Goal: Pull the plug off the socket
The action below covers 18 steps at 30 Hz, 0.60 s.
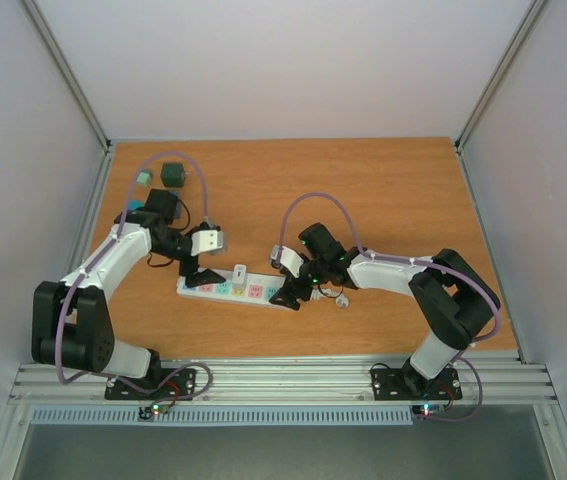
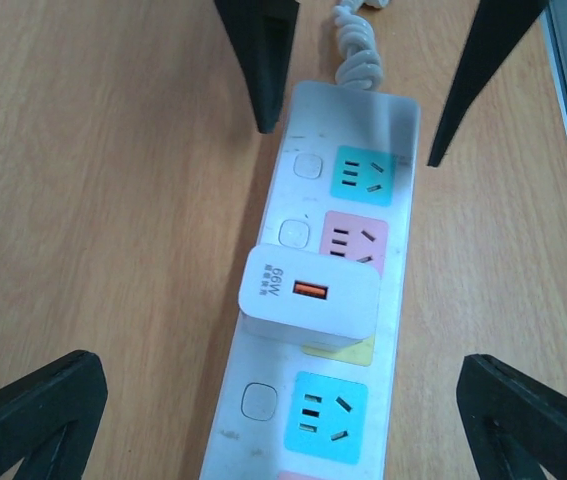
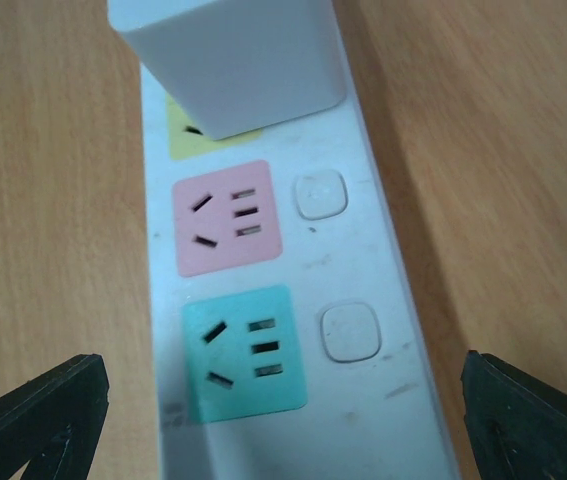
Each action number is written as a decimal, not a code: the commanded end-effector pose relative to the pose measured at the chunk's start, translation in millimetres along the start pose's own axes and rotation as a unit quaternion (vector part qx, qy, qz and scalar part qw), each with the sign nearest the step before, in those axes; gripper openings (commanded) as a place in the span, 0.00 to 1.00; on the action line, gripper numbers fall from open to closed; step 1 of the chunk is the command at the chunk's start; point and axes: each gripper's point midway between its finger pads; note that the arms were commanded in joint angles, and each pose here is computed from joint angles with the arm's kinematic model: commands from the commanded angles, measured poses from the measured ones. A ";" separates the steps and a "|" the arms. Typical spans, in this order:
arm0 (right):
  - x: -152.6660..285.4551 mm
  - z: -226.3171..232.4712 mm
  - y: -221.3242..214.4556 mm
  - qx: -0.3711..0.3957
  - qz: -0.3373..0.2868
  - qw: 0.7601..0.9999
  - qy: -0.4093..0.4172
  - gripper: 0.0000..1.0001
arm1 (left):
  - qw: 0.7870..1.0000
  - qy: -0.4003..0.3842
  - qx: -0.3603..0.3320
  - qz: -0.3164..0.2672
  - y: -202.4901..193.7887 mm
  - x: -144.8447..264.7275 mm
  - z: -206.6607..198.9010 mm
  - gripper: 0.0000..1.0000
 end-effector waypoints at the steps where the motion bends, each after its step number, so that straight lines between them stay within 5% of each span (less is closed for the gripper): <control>1: -7.9 -8.4 5.6 0.051 -0.009 0.998 -0.026 0.97 | 0.999 -0.003 -0.038 -0.020 4.9 -3.9 -5.5 0.96; 18: -37.1 0.4 -13.6 0.105 0.040 0.993 -0.029 0.93 | 0.998 0.017 -0.065 -0.010 -6.8 -35.0 -5.7 0.88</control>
Point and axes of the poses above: each gripper's point midway between its finger pads, its own x axis back along the fingers, its own z axis along the line the jaws close on, y = z × x, and after that the axes turned 7 degrees about x, right-handed
